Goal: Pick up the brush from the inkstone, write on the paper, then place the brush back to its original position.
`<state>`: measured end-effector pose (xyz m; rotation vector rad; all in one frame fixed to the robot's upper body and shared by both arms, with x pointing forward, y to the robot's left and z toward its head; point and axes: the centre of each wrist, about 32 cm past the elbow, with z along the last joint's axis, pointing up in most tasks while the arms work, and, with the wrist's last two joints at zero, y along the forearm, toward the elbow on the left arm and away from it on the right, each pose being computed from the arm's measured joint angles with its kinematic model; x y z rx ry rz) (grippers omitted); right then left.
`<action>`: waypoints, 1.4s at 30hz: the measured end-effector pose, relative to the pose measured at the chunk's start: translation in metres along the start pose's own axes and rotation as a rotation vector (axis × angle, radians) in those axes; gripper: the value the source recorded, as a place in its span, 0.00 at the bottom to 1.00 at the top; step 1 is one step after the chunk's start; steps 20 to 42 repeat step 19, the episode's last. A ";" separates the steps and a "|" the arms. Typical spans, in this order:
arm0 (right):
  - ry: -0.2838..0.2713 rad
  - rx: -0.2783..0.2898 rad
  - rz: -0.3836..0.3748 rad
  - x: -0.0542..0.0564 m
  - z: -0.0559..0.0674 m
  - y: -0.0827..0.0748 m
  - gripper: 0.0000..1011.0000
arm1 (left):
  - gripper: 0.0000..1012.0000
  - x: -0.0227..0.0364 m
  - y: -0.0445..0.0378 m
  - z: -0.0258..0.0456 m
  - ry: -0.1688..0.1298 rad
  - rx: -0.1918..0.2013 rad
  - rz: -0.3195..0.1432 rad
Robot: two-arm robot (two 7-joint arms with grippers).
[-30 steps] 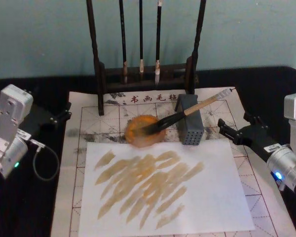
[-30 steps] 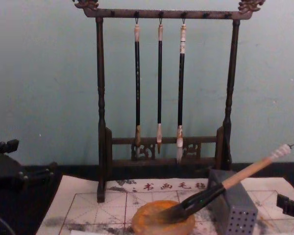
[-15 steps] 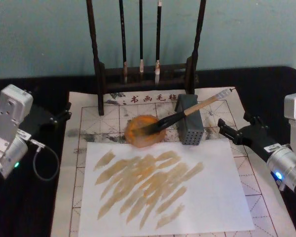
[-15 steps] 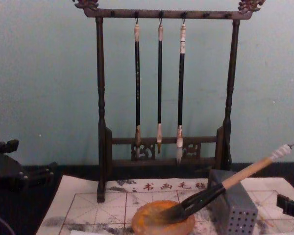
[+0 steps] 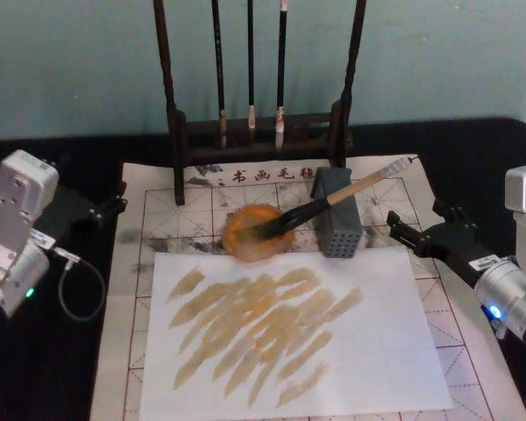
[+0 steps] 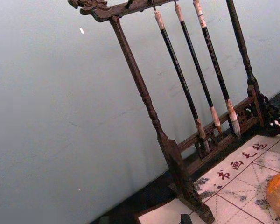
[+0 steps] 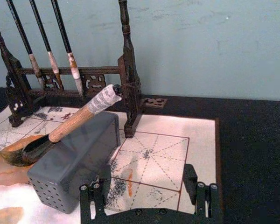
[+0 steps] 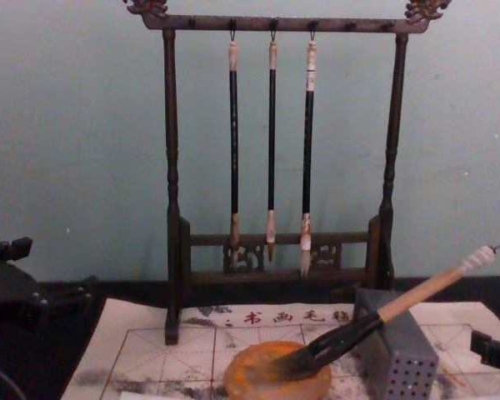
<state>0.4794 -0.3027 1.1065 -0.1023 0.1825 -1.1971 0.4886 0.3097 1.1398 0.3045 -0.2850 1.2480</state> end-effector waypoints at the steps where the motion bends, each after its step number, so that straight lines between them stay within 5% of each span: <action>1: 0.000 0.000 0.000 0.000 0.000 0.000 0.99 | 0.99 0.0000 0.0000 0.0000 0.000 0.000 0.000; 42: 0.000 0.000 0.000 0.000 0.000 0.000 0.99 | 0.99 0.0000 0.0000 0.0000 0.000 0.000 0.000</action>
